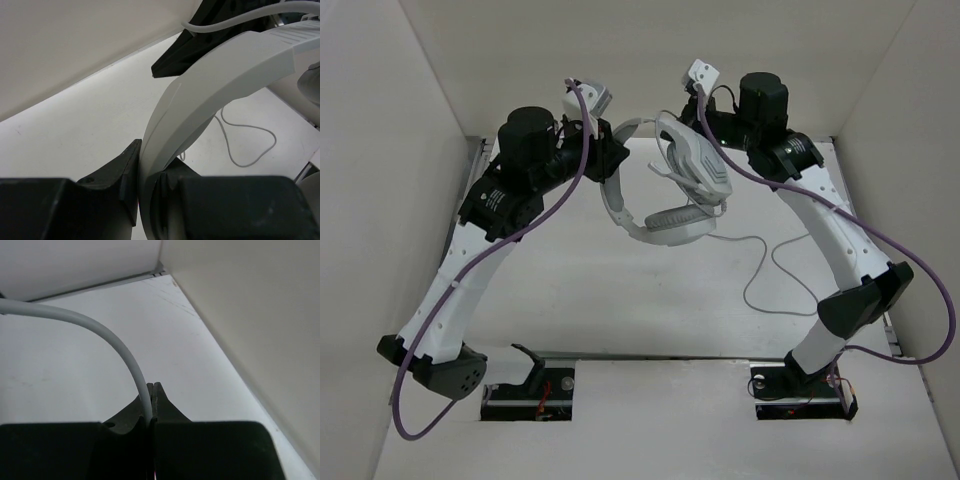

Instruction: Wrap the headphones

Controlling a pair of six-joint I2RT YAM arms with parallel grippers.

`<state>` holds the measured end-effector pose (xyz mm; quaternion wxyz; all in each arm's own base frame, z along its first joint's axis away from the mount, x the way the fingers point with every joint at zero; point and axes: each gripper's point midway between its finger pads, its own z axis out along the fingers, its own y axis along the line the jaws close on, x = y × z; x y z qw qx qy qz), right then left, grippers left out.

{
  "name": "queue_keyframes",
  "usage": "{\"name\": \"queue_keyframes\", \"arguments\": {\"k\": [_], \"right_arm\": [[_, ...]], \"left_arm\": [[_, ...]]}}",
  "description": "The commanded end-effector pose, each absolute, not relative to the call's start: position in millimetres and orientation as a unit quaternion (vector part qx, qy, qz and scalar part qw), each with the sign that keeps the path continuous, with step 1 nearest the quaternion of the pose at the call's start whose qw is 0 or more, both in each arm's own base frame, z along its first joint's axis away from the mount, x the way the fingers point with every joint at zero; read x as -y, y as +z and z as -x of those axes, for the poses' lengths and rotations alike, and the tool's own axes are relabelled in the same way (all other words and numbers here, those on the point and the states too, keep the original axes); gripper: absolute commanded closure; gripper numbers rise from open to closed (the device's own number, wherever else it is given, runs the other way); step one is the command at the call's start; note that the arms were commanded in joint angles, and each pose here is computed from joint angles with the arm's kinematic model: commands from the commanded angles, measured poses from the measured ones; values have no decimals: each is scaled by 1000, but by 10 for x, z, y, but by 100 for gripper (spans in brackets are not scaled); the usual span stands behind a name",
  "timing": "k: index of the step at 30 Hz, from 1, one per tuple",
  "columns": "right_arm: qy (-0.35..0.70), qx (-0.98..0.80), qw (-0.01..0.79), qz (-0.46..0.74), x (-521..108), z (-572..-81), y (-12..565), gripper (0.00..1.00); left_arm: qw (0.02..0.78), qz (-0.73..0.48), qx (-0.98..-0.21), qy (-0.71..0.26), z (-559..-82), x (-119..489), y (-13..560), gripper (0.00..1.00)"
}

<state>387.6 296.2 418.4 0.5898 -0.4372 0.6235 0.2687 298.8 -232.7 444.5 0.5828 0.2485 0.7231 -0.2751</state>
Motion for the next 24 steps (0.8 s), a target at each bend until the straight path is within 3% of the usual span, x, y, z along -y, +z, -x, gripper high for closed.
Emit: {"name": "queue_keyframes", "arguments": {"k": [1, 13, 24], "right_arm": [[364, -602, 567, 428, -3149, -3634, 4350, 98], [629, -602, 340, 355, -3391, -2908, 3868, 91], [722, -575, 261, 282, -3515, -2638, 3818, 68]], "left_arm": [[633, -219, -671, -317, -2937, 2327, 4998, 100], [668, -194, -639, -327, -3061, 2257, 5486, 100], [689, -139, -635, -319, -3343, 2014, 5693, 100]]}}
